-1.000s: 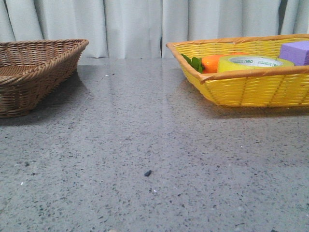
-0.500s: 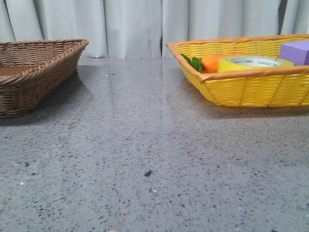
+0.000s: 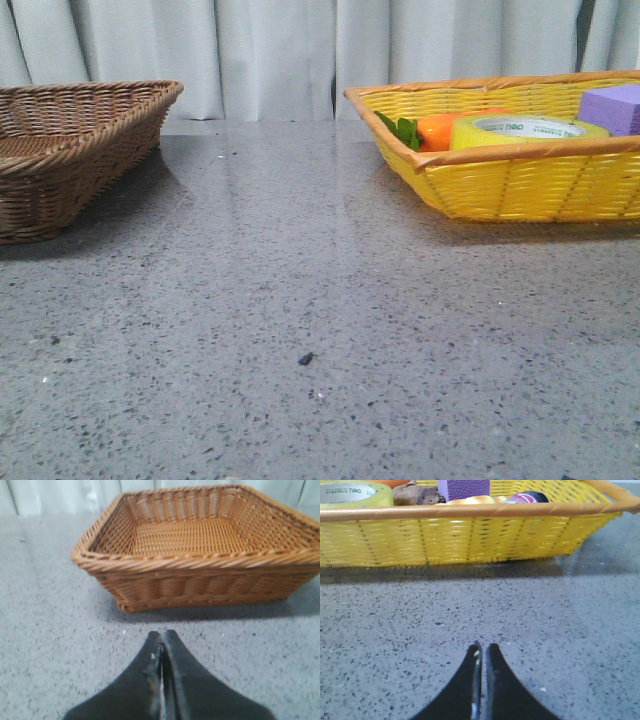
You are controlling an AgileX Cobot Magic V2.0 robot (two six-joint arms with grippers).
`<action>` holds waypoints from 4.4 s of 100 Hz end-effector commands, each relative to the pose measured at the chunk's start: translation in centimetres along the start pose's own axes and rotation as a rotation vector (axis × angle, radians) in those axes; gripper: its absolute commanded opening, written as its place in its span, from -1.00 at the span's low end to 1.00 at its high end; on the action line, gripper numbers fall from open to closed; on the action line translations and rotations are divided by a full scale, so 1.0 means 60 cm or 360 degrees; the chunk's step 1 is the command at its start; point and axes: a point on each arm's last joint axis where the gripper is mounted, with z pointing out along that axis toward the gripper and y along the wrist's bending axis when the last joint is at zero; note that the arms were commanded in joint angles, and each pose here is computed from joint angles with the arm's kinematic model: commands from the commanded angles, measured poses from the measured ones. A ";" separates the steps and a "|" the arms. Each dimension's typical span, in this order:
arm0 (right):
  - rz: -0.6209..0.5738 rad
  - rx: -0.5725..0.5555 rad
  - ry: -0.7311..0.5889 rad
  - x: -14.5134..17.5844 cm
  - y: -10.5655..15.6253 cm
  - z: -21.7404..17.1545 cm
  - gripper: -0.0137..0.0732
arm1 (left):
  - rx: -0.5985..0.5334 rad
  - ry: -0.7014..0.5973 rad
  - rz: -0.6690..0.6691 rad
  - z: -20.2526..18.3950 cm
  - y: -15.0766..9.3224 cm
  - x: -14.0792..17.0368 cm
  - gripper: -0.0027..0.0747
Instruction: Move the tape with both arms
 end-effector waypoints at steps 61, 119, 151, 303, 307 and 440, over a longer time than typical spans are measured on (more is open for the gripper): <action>-0.0066 -0.0063 -0.0511 -0.038 0.008 -0.007 -0.86 | 0.0018 -0.0506 -0.0153 -0.010 0.001 -0.041 -0.99; -0.0073 -0.0185 -0.1288 -0.117 0.018 -0.054 -0.86 | -0.0016 -0.0855 0.0154 -0.047 -0.002 -0.137 -0.99; -0.0001 -0.0058 -0.0770 -0.218 -0.004 -0.051 -0.83 | -0.0018 -0.0728 0.0135 -0.032 -0.001 -0.224 -0.99; -0.0360 -0.0544 0.1046 -0.388 0.258 0.339 0.12 | 0.0007 -0.0353 -0.0046 0.069 0.000 -0.267 -0.99; -0.0357 -0.0546 0.1061 -0.386 0.263 0.347 0.12 | 0.0007 -0.0353 -0.0046 0.069 0.000 -0.267 -0.99; -0.0402 -0.0504 0.1104 -0.390 0.276 0.378 -0.86 | 0.0007 -0.0353 -0.0046 0.069 0.000 -0.267 -0.99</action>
